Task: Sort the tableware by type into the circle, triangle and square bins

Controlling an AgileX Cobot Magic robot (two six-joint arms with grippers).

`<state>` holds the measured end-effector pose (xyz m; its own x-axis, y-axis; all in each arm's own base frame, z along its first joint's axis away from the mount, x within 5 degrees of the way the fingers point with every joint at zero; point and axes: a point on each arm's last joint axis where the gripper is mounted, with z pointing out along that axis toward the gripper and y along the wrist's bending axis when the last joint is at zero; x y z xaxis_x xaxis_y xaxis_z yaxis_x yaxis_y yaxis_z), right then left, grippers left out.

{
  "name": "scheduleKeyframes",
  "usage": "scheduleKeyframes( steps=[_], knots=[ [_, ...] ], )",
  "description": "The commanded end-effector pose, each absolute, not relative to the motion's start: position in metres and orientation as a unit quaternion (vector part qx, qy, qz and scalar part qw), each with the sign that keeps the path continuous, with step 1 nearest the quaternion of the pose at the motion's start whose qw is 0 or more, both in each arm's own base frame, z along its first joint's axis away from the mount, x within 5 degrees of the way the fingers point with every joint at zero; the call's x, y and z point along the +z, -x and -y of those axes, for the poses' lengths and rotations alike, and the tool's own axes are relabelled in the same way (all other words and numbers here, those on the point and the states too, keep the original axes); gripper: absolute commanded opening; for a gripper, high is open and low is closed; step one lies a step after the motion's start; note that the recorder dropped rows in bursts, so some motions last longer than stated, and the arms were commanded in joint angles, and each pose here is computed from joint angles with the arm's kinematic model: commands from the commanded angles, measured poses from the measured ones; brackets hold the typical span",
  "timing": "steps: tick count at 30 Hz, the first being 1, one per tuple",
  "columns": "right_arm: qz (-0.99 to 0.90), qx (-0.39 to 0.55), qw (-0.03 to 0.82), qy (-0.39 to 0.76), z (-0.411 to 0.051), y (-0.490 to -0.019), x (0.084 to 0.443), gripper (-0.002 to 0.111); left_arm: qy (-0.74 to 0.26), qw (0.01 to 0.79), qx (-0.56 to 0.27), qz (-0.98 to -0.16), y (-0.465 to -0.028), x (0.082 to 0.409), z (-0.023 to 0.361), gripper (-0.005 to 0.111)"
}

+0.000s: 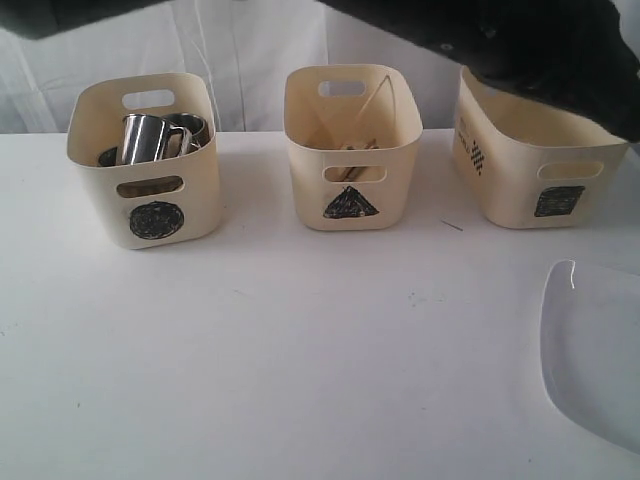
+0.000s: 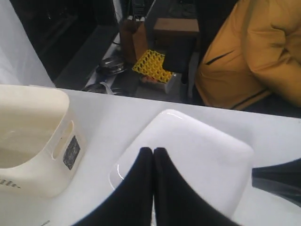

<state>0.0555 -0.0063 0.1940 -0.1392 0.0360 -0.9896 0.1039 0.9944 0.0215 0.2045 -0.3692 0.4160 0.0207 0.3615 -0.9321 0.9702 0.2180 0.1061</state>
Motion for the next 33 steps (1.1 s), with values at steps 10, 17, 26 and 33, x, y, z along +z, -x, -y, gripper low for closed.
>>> scheduleKeyframes(
  steps=[10, 17, 26, 33],
  knots=[
    [-0.752, -0.028, 0.657, -0.043, 0.006, -0.055, 0.193, 0.0, -0.487, 0.547, -0.296, -0.614, -0.177, 0.428, 0.305, 0.0],
    [-0.752, -0.028, 0.657, -0.043, 0.006, -0.055, 0.193, 0.0, -0.472, 0.555, -0.276, -0.628, -0.158, 0.427, 0.24, 0.0],
    [-0.752, -0.028, 0.657, -0.043, 0.006, -0.055, 0.193, 0.0, -0.443, 0.557, -0.255, -0.655, -0.123, 0.397, 0.161, 0.0],
    [-0.752, -0.028, 0.657, -0.043, 0.006, -0.055, 0.193, 0.0, -0.395, 0.569, -0.252, -0.677, -0.086, 0.359, 0.104, 0.0]
  ],
)
